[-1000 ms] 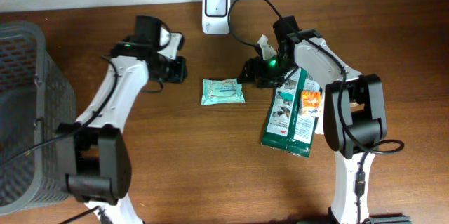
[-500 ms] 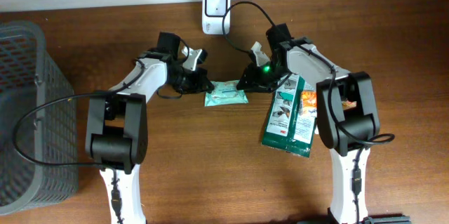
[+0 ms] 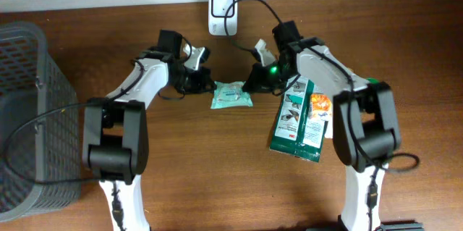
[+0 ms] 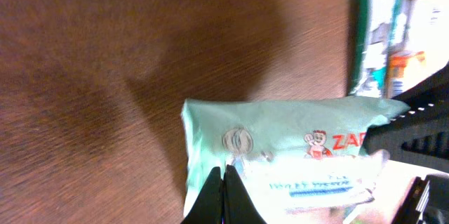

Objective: Scan the item barcode

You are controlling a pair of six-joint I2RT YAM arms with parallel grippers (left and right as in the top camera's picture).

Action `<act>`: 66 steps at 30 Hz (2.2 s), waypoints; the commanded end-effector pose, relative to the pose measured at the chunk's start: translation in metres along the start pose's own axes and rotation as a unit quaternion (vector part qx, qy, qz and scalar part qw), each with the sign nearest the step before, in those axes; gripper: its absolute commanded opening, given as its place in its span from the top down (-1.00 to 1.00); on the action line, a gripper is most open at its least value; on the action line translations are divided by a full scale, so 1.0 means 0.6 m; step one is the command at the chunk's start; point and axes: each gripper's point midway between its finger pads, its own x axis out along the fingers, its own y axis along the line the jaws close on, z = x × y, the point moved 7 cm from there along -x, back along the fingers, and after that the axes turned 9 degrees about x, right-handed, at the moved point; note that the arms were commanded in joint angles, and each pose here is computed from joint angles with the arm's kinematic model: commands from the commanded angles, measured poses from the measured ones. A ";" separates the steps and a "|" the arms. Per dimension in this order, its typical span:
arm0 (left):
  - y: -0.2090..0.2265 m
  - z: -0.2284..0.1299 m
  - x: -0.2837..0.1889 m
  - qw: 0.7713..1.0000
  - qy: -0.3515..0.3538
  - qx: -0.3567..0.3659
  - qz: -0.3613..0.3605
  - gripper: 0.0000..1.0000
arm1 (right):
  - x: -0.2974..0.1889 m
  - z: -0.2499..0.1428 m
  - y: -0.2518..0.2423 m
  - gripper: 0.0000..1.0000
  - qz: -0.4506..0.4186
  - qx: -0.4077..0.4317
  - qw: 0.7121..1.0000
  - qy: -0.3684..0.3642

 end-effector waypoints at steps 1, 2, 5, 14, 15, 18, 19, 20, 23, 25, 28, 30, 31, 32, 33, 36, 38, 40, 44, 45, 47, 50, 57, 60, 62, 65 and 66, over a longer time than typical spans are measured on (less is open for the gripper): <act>-0.021 0.014 -0.039 1.000 -0.025 0.015 0.006 1.00 | -0.051 -0.012 0.038 0.91 -0.023 -0.029 0.999 -0.029; -0.021 0.014 -0.039 1.000 -0.025 0.015 0.008 1.00 | -0.054 -0.015 0.039 0.92 -0.027 -0.027 0.999 -0.027; -0.012 0.013 -0.039 0.999 -0.022 0.013 0.034 1.00 | -0.060 -0.020 0.046 0.91 -0.060 -0.036 0.997 -0.039; -0.006 0.008 -0.039 0.999 -0.014 0.008 0.050 1.00 | -0.020 -0.037 0.166 0.91 -0.063 -0.075 0.993 -0.063; -0.006 0.006 -0.038 0.999 -0.011 0.006 0.049 1.00 | -0.024 -0.036 0.175 0.91 -0.053 -0.079 0.993 -0.065; -0.029 0.005 -0.025 0.999 -0.004 0.013 0.030 1.00 | -0.016 -0.050 0.219 0.92 -0.026 -0.106 0.993 -0.053; -0.040 0.005 -0.018 1.000 -0.001 0.011 0.022 1.00 | -0.012 -0.056 0.230 0.92 -0.021 -0.114 0.992 -0.049; -0.041 0.006 -0.018 1.000 -0.003 0.002 0.022 1.00 | -0.010 -0.059 0.237 0.91 -0.018 -0.115 0.992 -0.047; -0.039 0.018 -0.019 0.999 -0.023 0.005 0.024 1.00 | 0.007 -0.078 0.253 0.91 -0.024 -0.129 0.991 -0.037; -0.014 0.028 -0.037 0.998 -0.046 -0.001 0.033 1.00 | 0.009 -0.079 0.247 0.92 -0.046 -0.121 0.991 -0.042; 0.088 0.024 -0.109 0.991 -0.087 -0.058 0.089 1.00 | 0.012 -0.080 0.240 0.91 -0.067 -0.119 0.990 -0.046; 0.127 0.008 -0.155 0.988 -0.099 -0.078 0.089 1.00 | 0.003 -0.077 0.223 0.34 -0.081 -0.103 0.990 -0.043; 0.127 -0.002 -0.166 0.991 -0.091 -0.061 0.078 1.00 | -0.017 -0.073 0.191 0.01 -0.100 -0.067 0.992 -0.031; 0.116 -0.016 -0.157 0.995 -0.061 -0.037 0.072 1.00 | -0.031 -0.076 0.145 -0.08 -0.140 -0.024 0.990 -0.008; 0.110 -0.016 -0.152 0.995 -0.056 -0.031 0.071 1.00 | -0.025 -0.083 0.135 -0.08 -0.146 -0.022 0.989 0.006; 0.112 -0.014 -0.150 0.995 -0.055 -0.026 0.085 1.00 | 0.019 -0.120 0.122 0.03 -0.159 -0.031 0.986 0.050; 0.119 -0.016 -0.151 0.993 -0.049 -0.028 0.107 1.00 | 0.069 -0.150 0.128 0.07 -0.157 -0.042 0.985 0.061; 0.120 -0.016 -0.151 0.993 -0.048 -0.028 0.109 1.00 | 0.099 -0.169 0.132 0.08 -0.154 -0.039 0.985 0.063; 0.130 -0.018 -0.155 0.989 -0.046 -0.041 0.133 1.00 | 0.151 -0.200 0.114 0.17 -0.160 -0.007 0.986 0.048; 0.133 -0.019 -0.157 0.988 -0.046 -0.048 0.138 1.00 | 0.151 -0.201 0.100 0.18 -0.182 0.000 0.983 0.039; 0.135 -0.020 -0.158 0.988 -0.047 -0.049 0.138 1.00 | 0.144 -0.195 0.083 0.21 -0.205 0.008 0.978 0.030; 0.135 -0.020 -0.158 0.988 -0.046 -0.049 0.139 0.98 | 0.116 -0.165 0.050 0.30 -0.218 0.041 0.975 0.009; 0.136 -0.023 -0.159 0.987 -0.042 -0.052 0.145 0.95 | 0.081 -0.045 0.050 0.45 -0.145 -0.029 0.980 -0.133; 0.137 -0.023 -0.159 0.987 -0.042 -0.052 0.145 0.95 | 0.087 -0.025 0.092 0.44 -0.081 -0.080 0.980 -0.161; 0.136 -0.024 -0.158 0.987 -0.039 -0.053 0.144 0.95 | 0.094 -0.030 0.105 0.43 -0.064 -0.090 0.982 -0.154; 0.148 -0.028 -0.163 0.982 -0.031 -0.056 0.177 0.99 | 0.104 -0.044 0.130 0.33 -0.008 -0.049 0.991 -0.127; 0.156 -0.031 -0.168 0.978 -0.029 -0.062 0.195 1.00 | 0.112 -0.048 0.142 0.33 -0.004 -0.035 0.991 -0.131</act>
